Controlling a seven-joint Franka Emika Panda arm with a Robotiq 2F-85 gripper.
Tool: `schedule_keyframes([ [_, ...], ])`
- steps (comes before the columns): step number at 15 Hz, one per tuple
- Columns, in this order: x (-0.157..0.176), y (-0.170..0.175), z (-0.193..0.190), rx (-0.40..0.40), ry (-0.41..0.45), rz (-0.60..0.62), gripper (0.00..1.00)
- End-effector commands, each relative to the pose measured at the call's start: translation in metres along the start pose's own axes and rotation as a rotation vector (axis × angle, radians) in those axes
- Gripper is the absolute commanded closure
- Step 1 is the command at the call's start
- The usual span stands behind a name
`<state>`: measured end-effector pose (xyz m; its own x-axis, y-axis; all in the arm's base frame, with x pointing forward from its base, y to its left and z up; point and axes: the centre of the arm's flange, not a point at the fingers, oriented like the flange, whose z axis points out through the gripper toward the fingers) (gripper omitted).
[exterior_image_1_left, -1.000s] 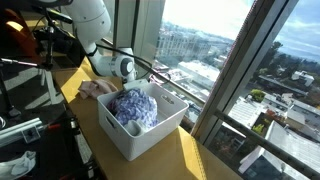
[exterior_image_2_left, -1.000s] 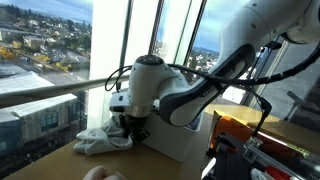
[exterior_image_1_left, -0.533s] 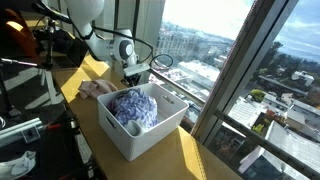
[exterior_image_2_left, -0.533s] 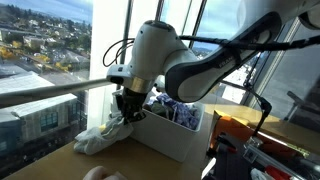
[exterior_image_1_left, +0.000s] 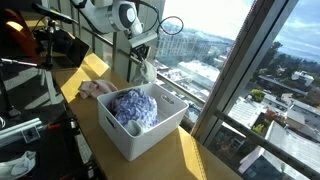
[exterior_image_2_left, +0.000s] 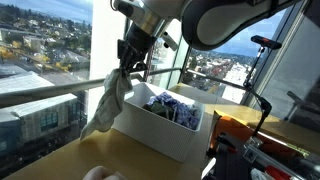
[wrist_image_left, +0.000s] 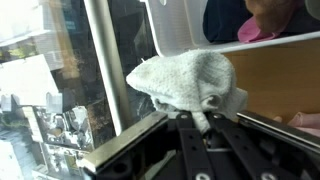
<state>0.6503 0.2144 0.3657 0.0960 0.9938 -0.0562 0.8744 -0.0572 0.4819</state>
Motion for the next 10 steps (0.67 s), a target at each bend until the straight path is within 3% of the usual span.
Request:
schedule_keyframes([
  [1, -0.023, 0.049, -0.08, -0.087, 0.024, 0.07, 0.97],
  [3, -0.039, 0.076, -0.121, -0.156, 0.05, 0.127, 0.97],
  [7, -0.107, 0.143, -0.183, -0.278, 0.084, 0.24, 0.97],
  [10, -0.161, 0.155, -0.198, -0.323, 0.062, 0.288, 0.97],
])
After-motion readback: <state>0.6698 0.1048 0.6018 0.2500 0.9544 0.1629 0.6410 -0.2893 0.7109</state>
